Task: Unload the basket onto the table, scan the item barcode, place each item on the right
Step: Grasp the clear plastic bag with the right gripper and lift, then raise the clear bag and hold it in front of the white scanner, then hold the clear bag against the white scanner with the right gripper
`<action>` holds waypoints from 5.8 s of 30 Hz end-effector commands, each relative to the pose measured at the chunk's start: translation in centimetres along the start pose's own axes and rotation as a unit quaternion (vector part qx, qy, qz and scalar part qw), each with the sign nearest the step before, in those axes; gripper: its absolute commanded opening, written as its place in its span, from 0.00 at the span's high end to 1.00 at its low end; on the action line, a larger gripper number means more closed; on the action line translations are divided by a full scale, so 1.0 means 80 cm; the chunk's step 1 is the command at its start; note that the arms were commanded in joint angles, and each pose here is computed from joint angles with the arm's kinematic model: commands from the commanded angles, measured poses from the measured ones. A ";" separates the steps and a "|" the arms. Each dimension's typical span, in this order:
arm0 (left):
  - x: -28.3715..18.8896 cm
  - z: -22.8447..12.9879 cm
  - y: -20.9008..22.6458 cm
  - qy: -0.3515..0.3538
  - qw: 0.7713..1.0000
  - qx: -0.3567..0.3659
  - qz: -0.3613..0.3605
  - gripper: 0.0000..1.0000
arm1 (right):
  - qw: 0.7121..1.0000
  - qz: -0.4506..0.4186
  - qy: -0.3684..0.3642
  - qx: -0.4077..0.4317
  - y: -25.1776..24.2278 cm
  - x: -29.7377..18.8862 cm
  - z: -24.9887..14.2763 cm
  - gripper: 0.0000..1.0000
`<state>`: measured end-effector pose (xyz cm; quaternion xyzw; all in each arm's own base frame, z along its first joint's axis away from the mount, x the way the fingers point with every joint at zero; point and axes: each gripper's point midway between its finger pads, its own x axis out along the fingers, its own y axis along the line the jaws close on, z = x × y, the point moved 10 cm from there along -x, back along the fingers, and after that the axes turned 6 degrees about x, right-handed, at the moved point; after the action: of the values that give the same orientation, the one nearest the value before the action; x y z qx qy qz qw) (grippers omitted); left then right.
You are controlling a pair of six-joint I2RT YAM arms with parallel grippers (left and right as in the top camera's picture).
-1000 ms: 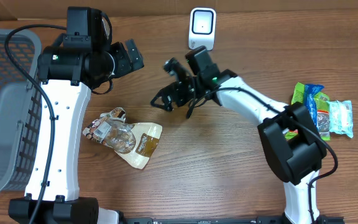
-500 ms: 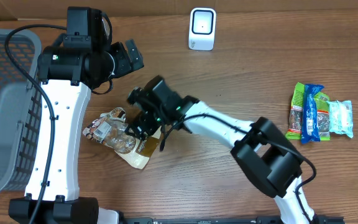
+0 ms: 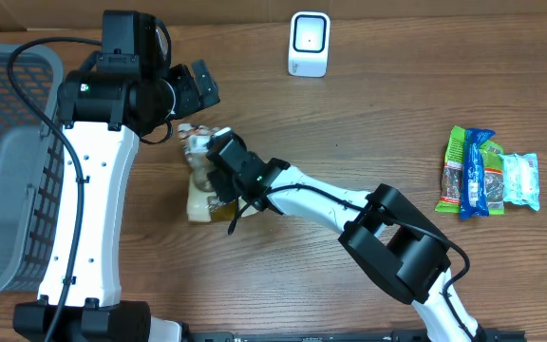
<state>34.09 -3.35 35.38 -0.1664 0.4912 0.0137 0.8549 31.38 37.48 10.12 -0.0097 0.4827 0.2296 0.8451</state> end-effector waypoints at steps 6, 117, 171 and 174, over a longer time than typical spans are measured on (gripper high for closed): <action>0.004 0.002 -0.001 0.000 1.000 -0.001 0.003 0.00 | 0.981 -0.059 0.083 0.166 -0.051 -0.020 0.001 0.30; 0.004 0.002 -0.001 0.000 1.000 -0.001 0.003 0.00 | 0.949 0.198 0.114 0.219 -0.191 -0.271 0.073 0.96; 0.004 0.002 -0.001 0.000 1.000 -0.001 0.003 0.00 | 0.740 -0.554 -0.308 -0.223 -0.304 -0.057 0.199 0.96; 0.004 0.002 -0.001 0.000 1.000 0.000 0.003 0.00 | 0.739 -0.550 -0.308 -0.236 -0.311 -0.058 0.201 0.96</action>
<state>34.09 -3.34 35.38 -0.1662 0.4912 0.0137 0.8550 51.94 17.80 16.05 -0.3998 0.0555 -0.1834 0.8964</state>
